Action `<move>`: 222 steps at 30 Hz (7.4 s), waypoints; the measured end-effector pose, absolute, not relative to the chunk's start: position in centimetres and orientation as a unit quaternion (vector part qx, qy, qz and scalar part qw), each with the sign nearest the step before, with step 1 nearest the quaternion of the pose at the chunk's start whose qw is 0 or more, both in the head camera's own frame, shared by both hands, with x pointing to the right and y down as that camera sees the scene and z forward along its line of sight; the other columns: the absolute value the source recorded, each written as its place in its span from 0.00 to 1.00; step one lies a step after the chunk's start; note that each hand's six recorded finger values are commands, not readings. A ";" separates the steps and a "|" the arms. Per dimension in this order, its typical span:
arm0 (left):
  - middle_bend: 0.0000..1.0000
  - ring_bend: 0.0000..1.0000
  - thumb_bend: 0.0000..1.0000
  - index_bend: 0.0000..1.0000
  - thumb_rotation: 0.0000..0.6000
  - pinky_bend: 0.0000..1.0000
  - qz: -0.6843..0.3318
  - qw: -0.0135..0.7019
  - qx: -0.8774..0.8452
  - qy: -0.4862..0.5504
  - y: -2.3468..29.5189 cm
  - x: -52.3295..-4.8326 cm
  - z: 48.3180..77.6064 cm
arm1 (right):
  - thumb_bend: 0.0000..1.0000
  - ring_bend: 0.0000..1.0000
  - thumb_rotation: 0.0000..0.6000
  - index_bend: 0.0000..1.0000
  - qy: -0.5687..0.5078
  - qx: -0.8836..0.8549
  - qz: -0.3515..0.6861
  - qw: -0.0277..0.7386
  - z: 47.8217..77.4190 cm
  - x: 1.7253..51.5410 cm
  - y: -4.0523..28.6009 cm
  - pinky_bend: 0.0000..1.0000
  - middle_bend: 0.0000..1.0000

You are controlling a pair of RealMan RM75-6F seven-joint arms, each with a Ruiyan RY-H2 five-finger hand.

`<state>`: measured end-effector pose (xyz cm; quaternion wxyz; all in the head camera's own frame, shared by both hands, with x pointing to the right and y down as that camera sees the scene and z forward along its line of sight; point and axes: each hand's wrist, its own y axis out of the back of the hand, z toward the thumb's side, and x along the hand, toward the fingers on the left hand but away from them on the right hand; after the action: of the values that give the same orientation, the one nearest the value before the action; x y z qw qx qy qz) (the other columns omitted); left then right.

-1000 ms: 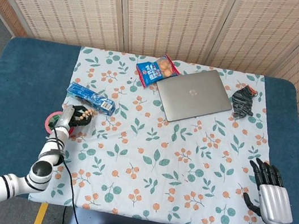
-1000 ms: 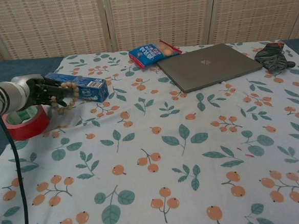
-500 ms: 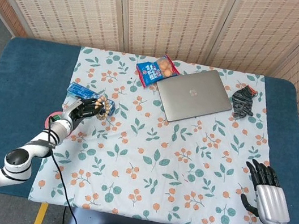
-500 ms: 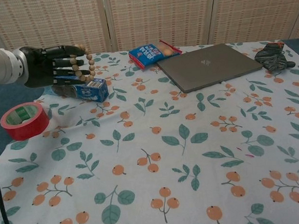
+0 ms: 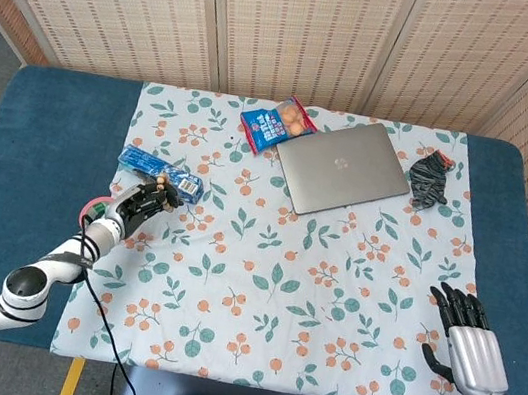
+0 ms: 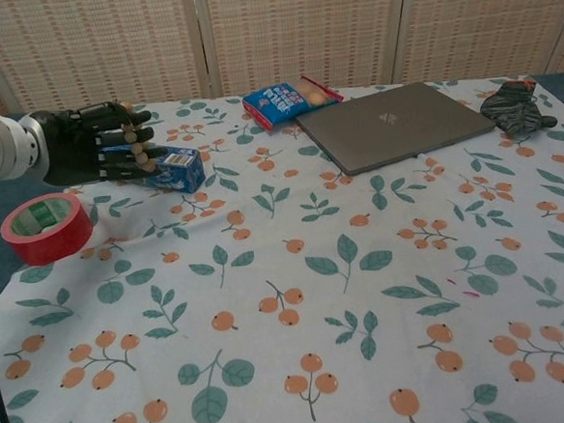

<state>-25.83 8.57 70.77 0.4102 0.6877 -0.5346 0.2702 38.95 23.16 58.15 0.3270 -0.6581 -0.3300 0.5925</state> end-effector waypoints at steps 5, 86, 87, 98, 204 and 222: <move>0.58 0.29 0.57 0.50 1.00 0.11 0.272 0.404 0.694 -0.531 8.8 -26.1 70.9 | 0.27 0.00 1.00 0.00 -0.327 -0.660 0.593 0.326 58.2 38.9 23.2 0.00 0.00; 0.41 0.10 0.45 0.54 0.69 0.00 0.270 0.366 0.762 -0.460 10.9 -23.9 70.1 | 0.27 0.00 1.00 0.00 -0.325 -0.662 0.594 0.322 57.9 39.1 23.2 0.00 0.00; 0.41 0.10 0.45 0.59 0.66 0.00 0.269 0.370 0.761 -0.461 10.8 -23.9 70.1 | 0.27 0.00 1.00 0.00 -0.325 -0.662 0.594 0.322 57.9 39.1 23.2 0.00 0.00; 0.45 0.10 0.45 0.75 0.58 0.00 0.259 0.386 0.748 -0.473 10.8 -24.2 70.3 | 0.27 0.00 1.00 0.00 -0.322 -0.663 0.595 0.321 57.9 39.1 23.2 0.00 0.00; 0.12 0.00 0.82 0.07 1.00 0.00 0.481 -0.205 0.819 -0.236 18.0 -23.7 72.7 | 0.27 0.00 1.00 0.00 -0.325 -0.669 0.586 0.321 57.2 39.0 23.2 0.00 0.00; 0.00 0.00 0.40 0.00 1.00 0.00 0.478 -0.371 0.682 -0.410 21.8 -35.7 62.8 | 0.27 0.00 1.00 0.00 -0.331 -0.664 0.574 0.345 56.6 38.3 23.4 0.00 0.00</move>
<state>-35.67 21.83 62.78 -0.3712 0.6823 -0.4103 0.4778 38.34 23.43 56.61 0.3448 -0.6642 -0.3315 0.5745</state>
